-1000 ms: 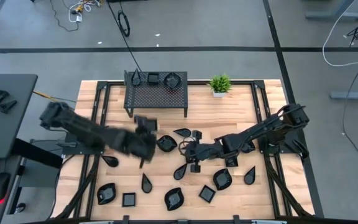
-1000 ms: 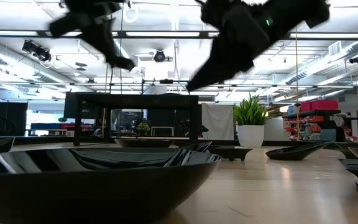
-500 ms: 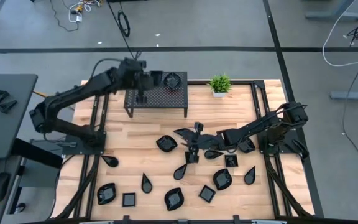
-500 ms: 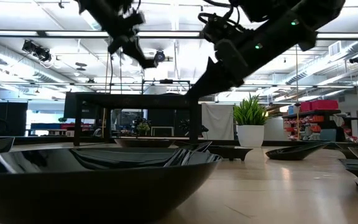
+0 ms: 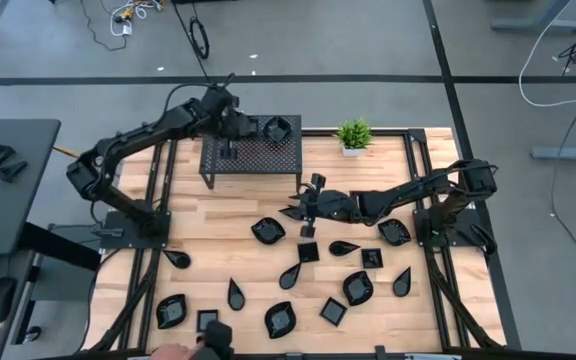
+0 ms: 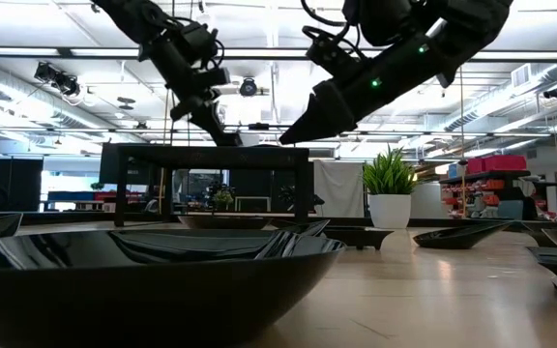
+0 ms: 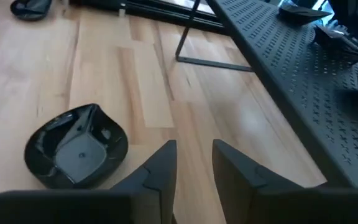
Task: Pick & Place Mini shaped plates
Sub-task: Stack the black square plate on top of the square plate on the shelf, then stack the black leaf-shaped plate on top of the leaf-shaped plate on the shelf
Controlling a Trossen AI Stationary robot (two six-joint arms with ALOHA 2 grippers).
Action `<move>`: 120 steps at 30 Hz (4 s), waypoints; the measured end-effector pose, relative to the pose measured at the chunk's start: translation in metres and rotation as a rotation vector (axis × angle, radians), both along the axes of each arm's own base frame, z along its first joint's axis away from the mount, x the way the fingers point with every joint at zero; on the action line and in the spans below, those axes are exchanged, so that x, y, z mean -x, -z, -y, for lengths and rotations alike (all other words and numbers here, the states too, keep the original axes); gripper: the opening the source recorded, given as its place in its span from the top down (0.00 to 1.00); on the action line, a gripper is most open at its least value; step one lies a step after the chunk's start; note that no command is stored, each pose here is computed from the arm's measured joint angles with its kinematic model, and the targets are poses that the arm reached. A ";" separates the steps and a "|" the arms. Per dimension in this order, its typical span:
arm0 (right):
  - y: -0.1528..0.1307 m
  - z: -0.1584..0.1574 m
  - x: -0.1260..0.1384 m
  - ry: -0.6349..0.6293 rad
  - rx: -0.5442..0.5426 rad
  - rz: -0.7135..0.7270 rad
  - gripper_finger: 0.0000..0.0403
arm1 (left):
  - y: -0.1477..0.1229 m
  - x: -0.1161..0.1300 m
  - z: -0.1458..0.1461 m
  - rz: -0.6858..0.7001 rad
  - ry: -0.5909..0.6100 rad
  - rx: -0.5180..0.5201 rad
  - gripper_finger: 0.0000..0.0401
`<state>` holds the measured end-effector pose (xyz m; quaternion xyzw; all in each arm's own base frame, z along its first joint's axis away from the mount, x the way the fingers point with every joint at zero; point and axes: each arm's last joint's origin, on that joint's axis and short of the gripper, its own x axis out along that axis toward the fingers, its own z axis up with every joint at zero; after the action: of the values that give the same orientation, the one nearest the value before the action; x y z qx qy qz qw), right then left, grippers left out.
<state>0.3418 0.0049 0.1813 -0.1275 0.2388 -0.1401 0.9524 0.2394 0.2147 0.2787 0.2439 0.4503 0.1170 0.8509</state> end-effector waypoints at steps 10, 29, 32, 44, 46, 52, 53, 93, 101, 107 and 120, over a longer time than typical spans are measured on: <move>0.000 0.004 0.000 0.022 -0.023 0.014 0.74 | 0.002 0.004 -0.008 -0.057 -0.065 -0.071 0.96; -0.001 0.004 -0.001 0.022 -0.022 0.020 0.74 | 0.013 0.003 -0.016 -0.067 -0.103 -0.030 0.85; -0.001 0.004 -0.001 0.022 -0.022 0.020 0.74 | 0.012 0.003 -0.016 -0.049 -0.124 -0.014 0.77; -0.002 0.008 -0.001 0.033 -0.023 0.034 0.74 | -0.011 0.010 -0.010 0.155 -0.135 0.134 0.63; -0.003 0.008 -0.002 0.035 -0.023 0.045 0.74 | -0.009 0.008 -0.012 0.178 -0.140 0.173 0.65; -0.005 0.009 -0.002 0.035 -0.024 0.061 0.74 | 0.000 0.005 -0.014 0.172 -0.148 0.227 0.73; -0.005 0.009 -0.002 0.035 -0.024 0.061 0.74 | 0.003 0.005 -0.015 0.160 -0.152 0.233 0.74; 0.048 -0.014 -0.050 -0.223 -0.432 -0.439 0.53 | -0.032 -0.011 0.235 0.072 -0.277 0.259 0.97; 0.040 -0.032 -0.063 -0.321 -0.460 -0.358 0.51 | -0.031 0.002 0.274 0.110 -0.285 0.196 0.98; 0.027 -0.053 -0.084 -0.421 -0.461 -0.235 0.51 | -0.009 0.024 0.288 0.161 -0.353 0.155 0.98; -0.003 -0.042 -0.082 -0.739 0.287 -0.583 0.51 | 0.066 0.046 0.302 0.398 -0.353 0.460 0.98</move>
<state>0.4240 0.0468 0.1846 -0.3674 0.4126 0.2171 0.8047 0.1939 -0.0871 0.2128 -0.0634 0.3253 0.2029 0.9214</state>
